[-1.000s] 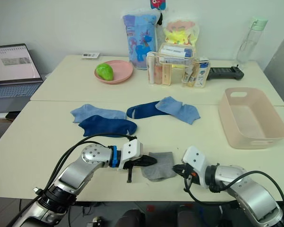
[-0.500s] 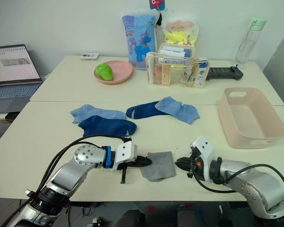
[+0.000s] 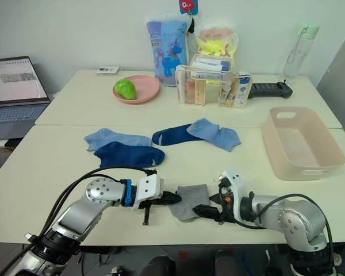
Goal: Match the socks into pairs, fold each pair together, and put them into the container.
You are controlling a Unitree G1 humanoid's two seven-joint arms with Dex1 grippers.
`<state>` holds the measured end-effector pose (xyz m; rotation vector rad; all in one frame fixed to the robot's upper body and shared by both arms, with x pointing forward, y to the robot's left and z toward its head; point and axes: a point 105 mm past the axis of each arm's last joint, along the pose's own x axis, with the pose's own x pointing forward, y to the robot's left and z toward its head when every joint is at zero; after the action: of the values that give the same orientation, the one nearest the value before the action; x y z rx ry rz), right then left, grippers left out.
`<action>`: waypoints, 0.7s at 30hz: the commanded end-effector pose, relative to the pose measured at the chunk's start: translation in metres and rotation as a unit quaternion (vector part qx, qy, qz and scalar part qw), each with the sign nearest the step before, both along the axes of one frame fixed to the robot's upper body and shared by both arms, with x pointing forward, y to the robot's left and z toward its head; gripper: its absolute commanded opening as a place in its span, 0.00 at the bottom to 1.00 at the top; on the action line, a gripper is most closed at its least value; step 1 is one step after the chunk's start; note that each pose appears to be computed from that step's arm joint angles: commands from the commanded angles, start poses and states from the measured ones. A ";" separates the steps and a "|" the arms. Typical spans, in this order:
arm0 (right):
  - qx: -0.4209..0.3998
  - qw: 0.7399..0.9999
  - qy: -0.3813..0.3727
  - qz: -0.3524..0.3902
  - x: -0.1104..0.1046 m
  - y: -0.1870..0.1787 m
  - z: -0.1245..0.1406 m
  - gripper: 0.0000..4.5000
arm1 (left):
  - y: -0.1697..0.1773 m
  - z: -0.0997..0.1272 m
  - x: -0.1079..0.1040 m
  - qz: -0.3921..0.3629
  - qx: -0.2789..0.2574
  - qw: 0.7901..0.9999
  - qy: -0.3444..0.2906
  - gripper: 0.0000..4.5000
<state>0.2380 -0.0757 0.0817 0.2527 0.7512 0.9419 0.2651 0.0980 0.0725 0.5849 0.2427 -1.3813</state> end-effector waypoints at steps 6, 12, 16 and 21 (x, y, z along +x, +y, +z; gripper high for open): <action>0.082 0.995 0.059 0.014 0.002 0.046 0.002 0.99 | 0.009 -0.013 -0.001 0.016 0.026 0.999 0.020 0.00; 0.093 0.994 0.061 0.003 0.009 0.046 0.006 0.79 | 0.009 -0.009 0.003 0.023 0.020 0.999 0.017 0.00; 0.093 0.994 0.051 -0.007 0.012 0.042 0.007 0.46 | 0.009 -0.009 0.004 0.023 0.021 0.999 0.015 0.00; 0.092 0.994 0.045 -0.031 0.016 0.032 0.008 0.07 | 0.010 -0.008 0.005 0.023 0.022 0.999 0.013 0.00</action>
<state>0.2526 -0.0415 0.0798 0.4764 0.7905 0.9428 0.2682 0.1003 0.0734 0.5837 0.2533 -1.3684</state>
